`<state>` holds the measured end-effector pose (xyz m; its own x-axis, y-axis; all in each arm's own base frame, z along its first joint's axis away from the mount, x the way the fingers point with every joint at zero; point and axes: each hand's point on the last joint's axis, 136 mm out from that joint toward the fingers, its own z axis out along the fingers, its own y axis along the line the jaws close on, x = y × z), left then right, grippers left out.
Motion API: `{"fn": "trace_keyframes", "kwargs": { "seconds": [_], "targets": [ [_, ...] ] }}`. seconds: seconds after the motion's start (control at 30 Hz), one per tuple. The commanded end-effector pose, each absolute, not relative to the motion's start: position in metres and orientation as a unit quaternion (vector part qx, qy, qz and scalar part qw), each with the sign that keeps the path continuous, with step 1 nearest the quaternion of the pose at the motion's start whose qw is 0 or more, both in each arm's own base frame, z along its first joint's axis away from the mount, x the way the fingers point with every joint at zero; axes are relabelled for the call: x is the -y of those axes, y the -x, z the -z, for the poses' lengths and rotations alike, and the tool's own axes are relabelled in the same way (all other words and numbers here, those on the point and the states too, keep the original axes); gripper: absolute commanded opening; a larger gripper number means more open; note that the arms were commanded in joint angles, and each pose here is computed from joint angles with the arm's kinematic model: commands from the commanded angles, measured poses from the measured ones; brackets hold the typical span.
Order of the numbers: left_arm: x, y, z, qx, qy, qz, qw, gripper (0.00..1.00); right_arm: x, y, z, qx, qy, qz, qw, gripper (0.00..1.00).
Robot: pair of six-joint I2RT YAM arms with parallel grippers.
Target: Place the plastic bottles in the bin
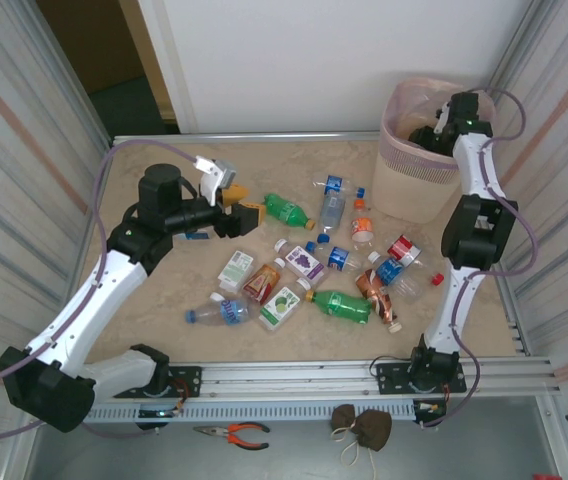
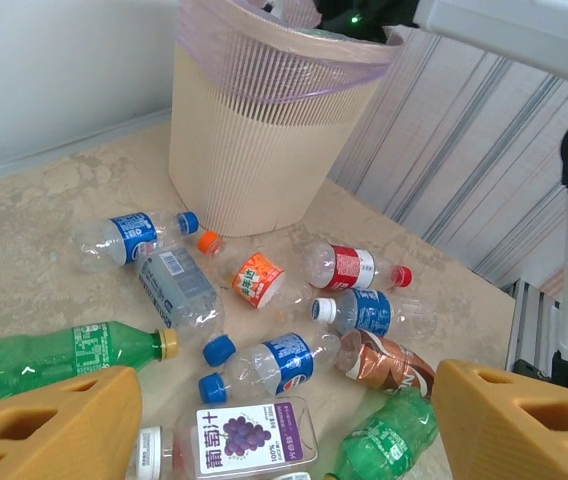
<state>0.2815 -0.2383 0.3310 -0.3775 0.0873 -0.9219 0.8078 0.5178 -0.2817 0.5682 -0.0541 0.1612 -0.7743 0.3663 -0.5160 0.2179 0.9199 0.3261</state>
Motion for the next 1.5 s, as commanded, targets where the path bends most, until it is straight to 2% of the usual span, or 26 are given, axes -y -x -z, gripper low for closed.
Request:
{"fn": "trace_keyframes", "kwargs": {
  "seconds": [0.0,0.13,0.33,0.63,0.93,1.17,1.3,1.47],
  "targets": [
    [0.237,-0.283,-0.323,-0.744,-0.296,0.389,0.456,0.77,0.048,-0.571,-0.149,-0.941,-0.15,-0.132,0.273,0.54],
    [0.237,-0.283,-0.32,-0.747,-0.291,0.39,0.453,0.77,0.047,-0.574,-0.129,-0.948,-0.151,-0.132,0.247,0.56],
    [0.236,-0.282,-0.319,-0.749,-0.287,0.39,0.452,0.77,0.043,-0.575,-0.121,-0.949,-0.15,-0.133,0.242,0.65],
    [0.235,-0.282,-0.319,-0.751,-0.284,0.391,0.45,0.77,0.045,-0.576,-0.146,-0.944,-0.148,-0.129,0.266,0.75],
    [0.232,-0.285,-0.313,-0.763,-0.271,0.383,0.444,0.77,0.045,-0.565,-0.201,-0.935,-0.133,-0.116,0.307,0.77],
    [0.216,-0.296,-0.288,-0.803,-0.235,0.346,0.425,0.76,0.044,-0.549,-0.265,-0.919,-0.116,-0.099,0.363,0.77],
    [0.188,-0.318,-0.265,-0.849,-0.139,0.319,0.397,0.79,0.044,-0.537,-0.302,-0.906,-0.109,-0.089,0.398,0.77],
    [0.151,-0.34,-0.232,-0.881,-0.002,0.312,0.355,0.75,0.041,-0.52,-0.346,-0.89,-0.098,-0.075,0.439,0.78]
  ]
}}
